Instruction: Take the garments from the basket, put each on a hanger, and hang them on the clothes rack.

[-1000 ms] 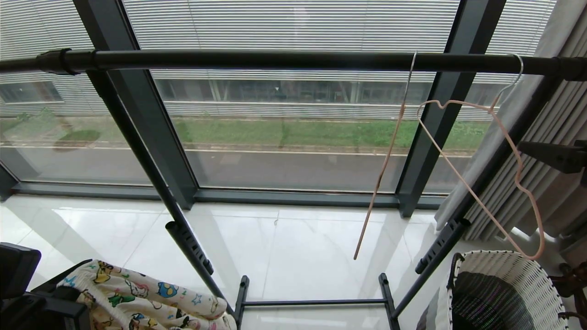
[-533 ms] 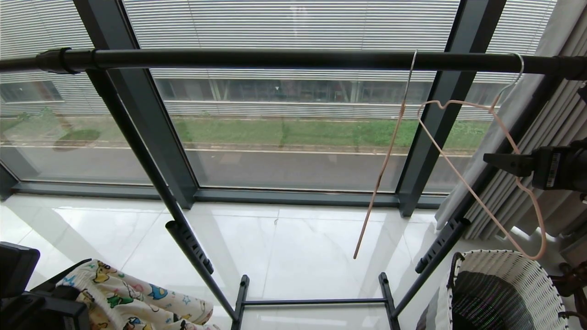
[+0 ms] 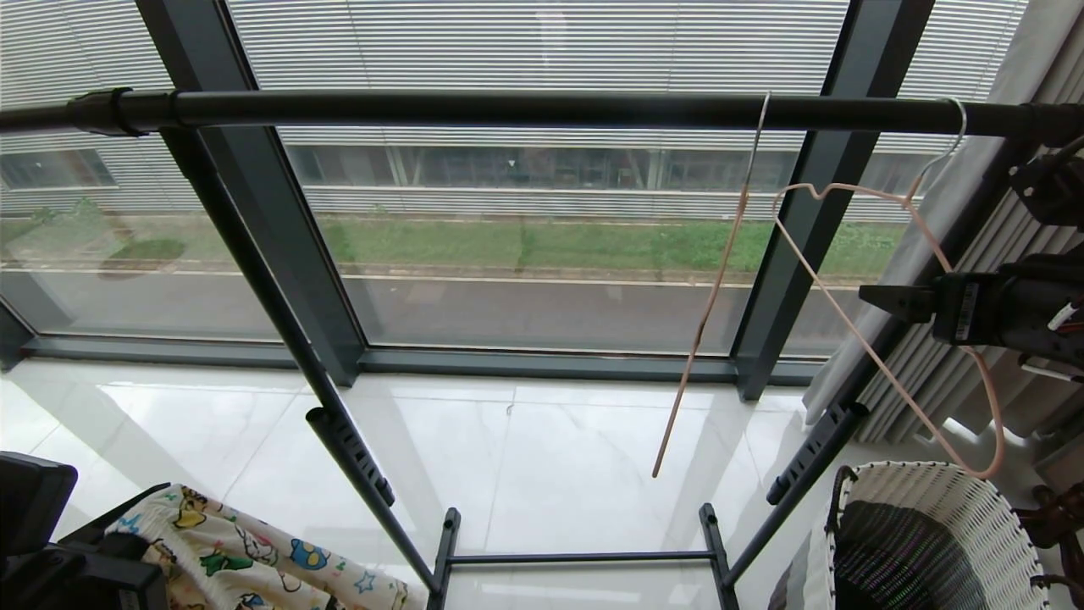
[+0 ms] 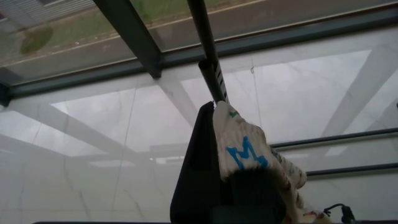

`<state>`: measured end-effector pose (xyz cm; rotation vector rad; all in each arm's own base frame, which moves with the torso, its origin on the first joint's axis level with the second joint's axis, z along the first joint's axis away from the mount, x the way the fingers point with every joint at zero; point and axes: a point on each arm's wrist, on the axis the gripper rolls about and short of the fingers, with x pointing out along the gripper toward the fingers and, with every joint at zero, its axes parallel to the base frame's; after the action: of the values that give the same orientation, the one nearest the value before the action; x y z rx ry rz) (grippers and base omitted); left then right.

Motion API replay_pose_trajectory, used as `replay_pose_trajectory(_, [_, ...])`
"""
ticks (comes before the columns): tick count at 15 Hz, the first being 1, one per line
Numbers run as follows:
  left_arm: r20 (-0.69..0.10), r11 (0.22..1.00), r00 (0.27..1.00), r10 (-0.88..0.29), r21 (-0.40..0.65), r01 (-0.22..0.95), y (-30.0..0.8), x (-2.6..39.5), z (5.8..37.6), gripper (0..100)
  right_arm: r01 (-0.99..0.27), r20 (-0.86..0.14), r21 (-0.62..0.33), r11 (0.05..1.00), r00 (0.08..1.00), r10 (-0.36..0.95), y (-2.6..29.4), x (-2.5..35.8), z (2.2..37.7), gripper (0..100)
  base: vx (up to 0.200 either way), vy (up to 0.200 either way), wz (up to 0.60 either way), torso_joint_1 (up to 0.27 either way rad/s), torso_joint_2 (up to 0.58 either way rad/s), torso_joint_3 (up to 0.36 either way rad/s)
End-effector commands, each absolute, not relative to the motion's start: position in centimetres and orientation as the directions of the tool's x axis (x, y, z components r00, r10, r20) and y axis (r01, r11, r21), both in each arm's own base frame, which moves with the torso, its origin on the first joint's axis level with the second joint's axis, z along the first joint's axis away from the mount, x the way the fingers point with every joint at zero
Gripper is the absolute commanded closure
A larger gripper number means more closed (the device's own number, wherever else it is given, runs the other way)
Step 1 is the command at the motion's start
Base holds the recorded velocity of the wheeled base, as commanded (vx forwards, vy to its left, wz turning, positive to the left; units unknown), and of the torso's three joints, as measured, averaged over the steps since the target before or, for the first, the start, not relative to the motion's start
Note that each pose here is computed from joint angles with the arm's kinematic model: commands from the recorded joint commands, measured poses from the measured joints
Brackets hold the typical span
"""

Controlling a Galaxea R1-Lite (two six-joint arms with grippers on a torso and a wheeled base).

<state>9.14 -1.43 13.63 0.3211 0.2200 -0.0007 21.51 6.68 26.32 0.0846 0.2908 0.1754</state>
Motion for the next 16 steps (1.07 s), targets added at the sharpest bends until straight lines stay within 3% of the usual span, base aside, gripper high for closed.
replay_pose_trajectory(1, [-0.217, 0.949, 0.976, 0.036, 0.313, 0.035, -1.42, 9.14, 13.57, 100, -0.164, -0.297, 0.105, 0.981, 0.936, 0.188, 6.99, 21.99, 25.83, 0, 0.000, 0.000, 0.00, 0.000, 0.00, 0.000])
replay_pose_trajectory(7, [-0.217, 0.949, 0.976, 0.036, 0.313, 0.035, -1.42, 9.14, 13.57, 100, -0.165, -0.280, 0.111, 0.980, 0.941, 0.190, 7.16, 22.41, 25.77, 0, 0.000, 0.000, 0.00, 0.000, 0.00, 0.000])
replay_pose_trajectory(8, [-0.216, 0.949, 0.976, 0.034, 0.313, 0.036, -1.42, 9.12, 13.59, 100, -0.165, -0.281, 0.111, 0.980, 0.941, 0.190, 7.16, 22.40, 25.69, 100, 0.000, 0.000, 0.00, 0.000, 0.00, 0.000])
replay_pose_trajectory(16, [-0.214, 0.949, 0.976, 0.034, 0.313, 0.035, -1.38, 8.92, 13.46, 100, -0.164, -0.275, 0.110, 0.980, 0.943, 0.189, 7.14, 22.34, 25.85, 100, 0.000, 0.000, 0.00, 0.000, 0.00, 0.000])
